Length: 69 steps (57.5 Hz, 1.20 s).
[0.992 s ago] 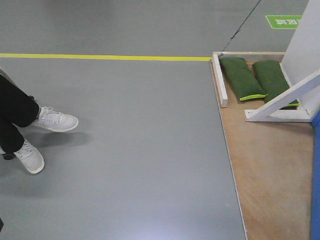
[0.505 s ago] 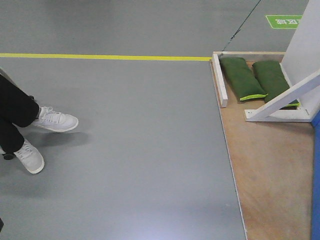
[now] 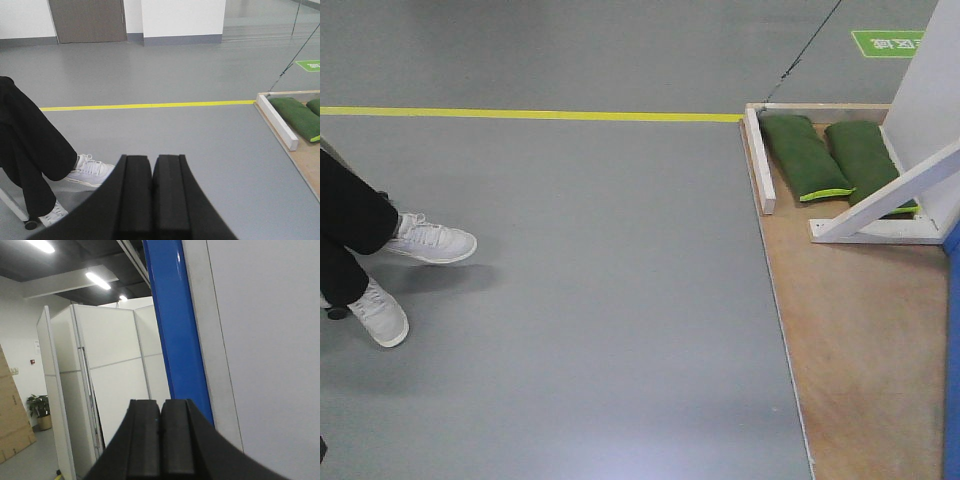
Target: Move to blue door and open it
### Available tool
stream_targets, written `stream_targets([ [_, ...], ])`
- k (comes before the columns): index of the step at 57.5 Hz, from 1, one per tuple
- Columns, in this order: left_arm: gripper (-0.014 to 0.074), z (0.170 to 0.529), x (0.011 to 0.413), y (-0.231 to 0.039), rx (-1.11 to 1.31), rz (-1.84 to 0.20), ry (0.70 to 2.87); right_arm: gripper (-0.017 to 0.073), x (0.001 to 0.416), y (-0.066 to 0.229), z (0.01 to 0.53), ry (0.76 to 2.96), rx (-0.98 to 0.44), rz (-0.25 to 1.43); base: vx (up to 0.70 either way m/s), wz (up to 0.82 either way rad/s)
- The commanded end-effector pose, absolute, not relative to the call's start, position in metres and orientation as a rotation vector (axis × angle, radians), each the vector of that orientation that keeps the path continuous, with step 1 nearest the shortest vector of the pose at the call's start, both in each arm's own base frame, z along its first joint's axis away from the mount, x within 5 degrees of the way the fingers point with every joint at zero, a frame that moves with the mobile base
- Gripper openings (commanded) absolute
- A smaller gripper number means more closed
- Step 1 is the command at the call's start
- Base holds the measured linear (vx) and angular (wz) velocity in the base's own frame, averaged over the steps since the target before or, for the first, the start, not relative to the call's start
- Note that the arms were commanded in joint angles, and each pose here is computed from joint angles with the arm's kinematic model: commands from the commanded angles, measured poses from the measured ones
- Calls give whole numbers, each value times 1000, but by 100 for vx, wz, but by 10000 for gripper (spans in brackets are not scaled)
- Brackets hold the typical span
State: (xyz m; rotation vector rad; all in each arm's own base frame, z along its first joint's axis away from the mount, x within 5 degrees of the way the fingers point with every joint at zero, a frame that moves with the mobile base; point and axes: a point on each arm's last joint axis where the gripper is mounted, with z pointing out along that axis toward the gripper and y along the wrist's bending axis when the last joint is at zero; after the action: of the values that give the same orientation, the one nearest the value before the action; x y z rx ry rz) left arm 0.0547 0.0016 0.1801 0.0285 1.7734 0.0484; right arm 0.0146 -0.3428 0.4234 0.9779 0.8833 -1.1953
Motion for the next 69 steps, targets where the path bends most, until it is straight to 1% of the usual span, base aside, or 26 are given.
stream_targets([
  [1, 73, 197, 54, 1, 29, 33, 1650, 12, 14, -320, 460, 756, 847, -1240, 0, 0],
  [14, 73, 197, 54, 1, 29, 33, 1650, 12, 13, -306, 473, 726, 815, -1250, 0, 0],
  [15, 73, 197, 54, 1, 29, 33, 1650, 12, 13, -300, 478, 716, 803, -1254, 0, 0],
  [22, 73, 197, 54, 1, 29, 33, 1650, 12, 14, -291, 485, 708, 777, -1263, 0, 0],
  [32, 73, 197, 54, 1, 29, 33, 1650, 12, 20, -285, 490, 697, 761, -1243, 0, 0],
  [46, 73, 197, 54, 1, 29, 33, 1650, 12, -18, -284, 491, 580, 861, -1296, 0, 0],
  [54, 73, 197, 54, 1, 29, 33, 1650, 12, -20, -293, 483, 605, 880, -1305, 0, 0],
  [69, 73, 197, 54, 1, 29, 33, 1650, 12, -21, -328, 451, 684, 957, -1286, 0, 0],
])
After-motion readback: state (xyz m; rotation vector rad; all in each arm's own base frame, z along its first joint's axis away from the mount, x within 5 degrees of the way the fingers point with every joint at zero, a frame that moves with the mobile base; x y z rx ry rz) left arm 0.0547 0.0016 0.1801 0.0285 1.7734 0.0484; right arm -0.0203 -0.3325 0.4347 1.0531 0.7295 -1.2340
